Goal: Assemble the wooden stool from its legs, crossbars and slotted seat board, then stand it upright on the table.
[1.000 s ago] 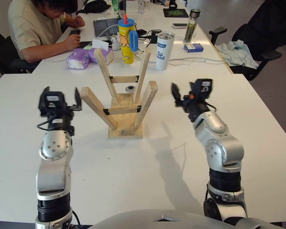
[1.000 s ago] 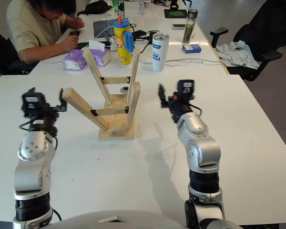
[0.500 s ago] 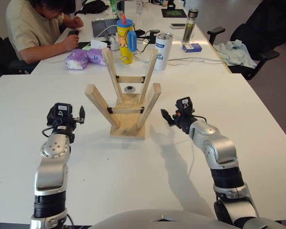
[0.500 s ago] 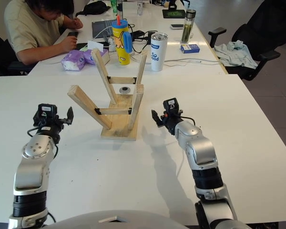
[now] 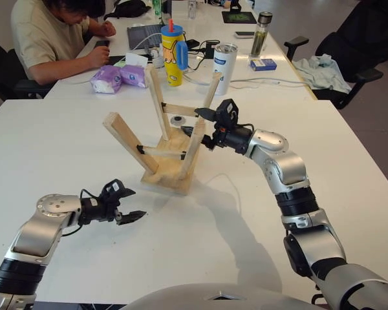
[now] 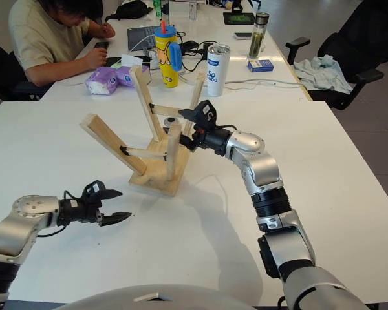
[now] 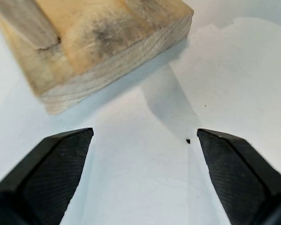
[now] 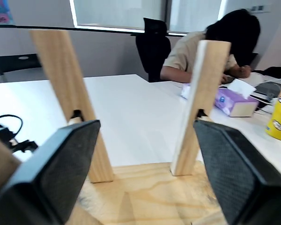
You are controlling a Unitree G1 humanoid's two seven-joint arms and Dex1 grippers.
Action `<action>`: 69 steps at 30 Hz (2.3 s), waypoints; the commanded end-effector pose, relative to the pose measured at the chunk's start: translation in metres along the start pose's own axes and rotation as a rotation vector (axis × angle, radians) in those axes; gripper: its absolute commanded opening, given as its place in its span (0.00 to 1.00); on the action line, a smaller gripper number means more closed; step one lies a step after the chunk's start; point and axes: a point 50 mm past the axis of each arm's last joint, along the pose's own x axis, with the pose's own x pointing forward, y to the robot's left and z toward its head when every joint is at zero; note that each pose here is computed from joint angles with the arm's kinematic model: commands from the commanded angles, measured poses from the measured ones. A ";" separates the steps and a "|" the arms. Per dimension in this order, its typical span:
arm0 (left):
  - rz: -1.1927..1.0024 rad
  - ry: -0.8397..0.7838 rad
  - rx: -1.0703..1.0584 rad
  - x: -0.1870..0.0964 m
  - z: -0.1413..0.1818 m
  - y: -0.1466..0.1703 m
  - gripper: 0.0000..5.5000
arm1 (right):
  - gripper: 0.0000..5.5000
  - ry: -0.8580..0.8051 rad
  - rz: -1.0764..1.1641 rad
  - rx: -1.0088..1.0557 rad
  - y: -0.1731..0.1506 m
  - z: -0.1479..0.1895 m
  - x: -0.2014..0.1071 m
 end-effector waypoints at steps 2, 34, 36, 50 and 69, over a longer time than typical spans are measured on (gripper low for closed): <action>0.054 0.037 0.028 0.014 -0.006 0.002 0.76 | 0.68 0.013 0.165 0.036 0.038 -0.005 0.017; 0.732 -0.119 -0.078 0.015 -0.013 -0.050 0.76 | 0.68 0.323 -0.578 0.472 0.068 -0.086 -0.143; 0.755 -0.110 -0.077 0.016 -0.013 -0.049 0.76 | 0.68 0.368 -0.750 0.357 0.045 -0.095 -0.159; 0.530 -0.047 -0.031 0.037 -0.008 -0.062 0.76 | 0.68 0.484 -0.684 0.116 0.031 -0.130 -0.122; 0.127 -0.380 -0.026 0.020 0.067 -0.040 0.76 | 0.68 0.186 -0.187 0.328 0.063 -0.065 -0.077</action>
